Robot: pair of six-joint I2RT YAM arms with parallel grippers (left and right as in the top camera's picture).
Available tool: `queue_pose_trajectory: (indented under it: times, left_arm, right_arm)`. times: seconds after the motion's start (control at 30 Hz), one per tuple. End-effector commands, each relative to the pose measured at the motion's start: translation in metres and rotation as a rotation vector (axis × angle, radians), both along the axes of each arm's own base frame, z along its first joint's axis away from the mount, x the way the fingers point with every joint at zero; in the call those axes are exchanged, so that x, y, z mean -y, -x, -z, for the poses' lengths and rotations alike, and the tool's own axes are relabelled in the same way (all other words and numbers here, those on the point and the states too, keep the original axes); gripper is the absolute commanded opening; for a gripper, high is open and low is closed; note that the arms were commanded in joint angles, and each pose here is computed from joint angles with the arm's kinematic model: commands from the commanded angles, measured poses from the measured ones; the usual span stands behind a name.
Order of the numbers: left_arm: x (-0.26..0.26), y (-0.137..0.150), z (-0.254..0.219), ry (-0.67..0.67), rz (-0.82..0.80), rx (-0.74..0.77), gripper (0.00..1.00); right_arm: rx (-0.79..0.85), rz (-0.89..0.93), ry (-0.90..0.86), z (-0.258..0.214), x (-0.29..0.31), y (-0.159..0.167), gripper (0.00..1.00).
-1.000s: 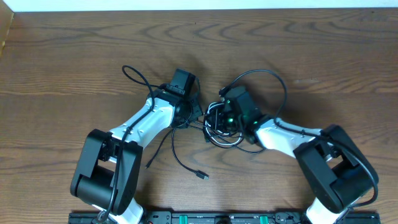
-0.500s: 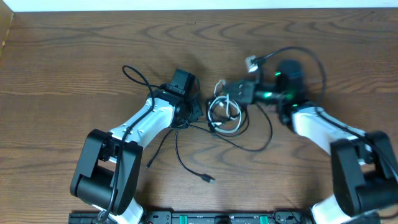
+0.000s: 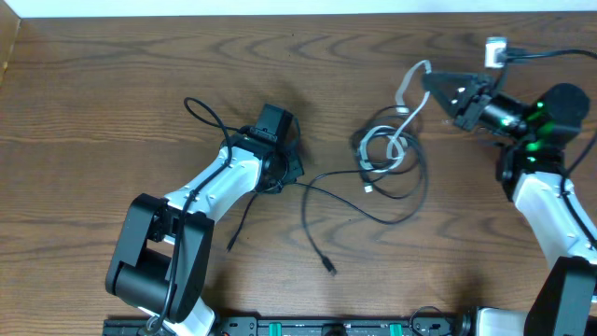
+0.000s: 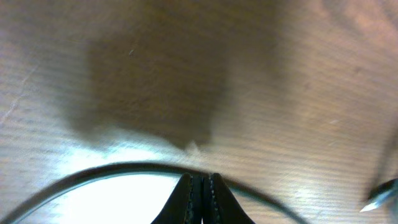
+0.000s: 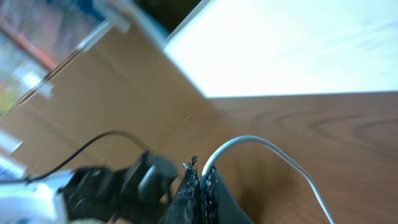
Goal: Untangle cables
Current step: 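Lift the white cable with the right gripper up and rightward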
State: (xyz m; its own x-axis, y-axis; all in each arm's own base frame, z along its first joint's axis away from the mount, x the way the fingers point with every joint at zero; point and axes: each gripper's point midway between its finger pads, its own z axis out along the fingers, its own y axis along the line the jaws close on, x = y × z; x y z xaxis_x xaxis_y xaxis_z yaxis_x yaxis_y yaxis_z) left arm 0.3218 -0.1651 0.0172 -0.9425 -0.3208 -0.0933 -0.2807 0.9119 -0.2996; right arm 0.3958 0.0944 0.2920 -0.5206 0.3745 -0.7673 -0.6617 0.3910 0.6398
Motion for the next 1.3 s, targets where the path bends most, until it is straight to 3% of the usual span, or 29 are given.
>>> queue_pose_trajectory:
  times: [0.0,0.1,0.17,0.23,0.3,0.4,0.47,0.57,0.87,1.07,1.27]
  left_arm:
    - [-0.016,0.000,0.001,-0.094,0.018,0.011,0.08]
    - [-0.027,0.003,0.003,-0.154,0.006,0.002,0.08]
    - [-0.020,0.003,0.002,-0.112,0.005,-0.001,0.08]
    - [0.002,-0.001,-0.003,0.000,0.059,0.017,0.08]
    - [0.040,-0.008,-0.021,0.194,0.224,0.092,0.08]
    - [0.089,-0.015,-0.061,0.475,0.434,0.235,0.34]
    - [0.101,-0.020,-0.077,0.548,0.488,0.306,0.50]
    - [0.104,-0.032,-0.083,0.535,0.511,0.389,0.63]
    - [0.114,-0.054,-0.068,0.243,0.450,0.534,0.63]
    - [0.146,-0.054,-0.073,0.219,0.475,0.633,0.63]
    - [0.150,-0.056,-0.068,0.206,0.387,0.622,0.66]
  right_arm:
    - [0.036,0.139,-0.003,-0.015,0.030,-0.016,0.01]
    - [0.003,0.170,0.004,-0.007,0.037,-0.021,0.02]
    - [-0.050,0.163,0.024,0.008,0.031,-0.022,0.01]
    - [-0.135,0.165,0.052,0.031,0.020,-0.023,0.02]
    - [-0.223,0.163,0.082,0.053,0.005,-0.021,0.02]
    - [-0.269,0.096,0.107,0.065,-0.027,-0.011,0.02]
    - [-0.257,0.035,0.112,0.062,-0.049,-0.003,0.02]
    - [-0.239,-0.006,0.116,0.056,-0.066,0.006,0.02]
    - [-0.146,0.015,0.105,0.018,-0.059,0.018,0.01]
    - [-0.068,0.069,0.084,-0.017,-0.042,0.027,0.01]
    - [0.067,0.071,0.055,-0.067,-0.037,0.054,0.02]
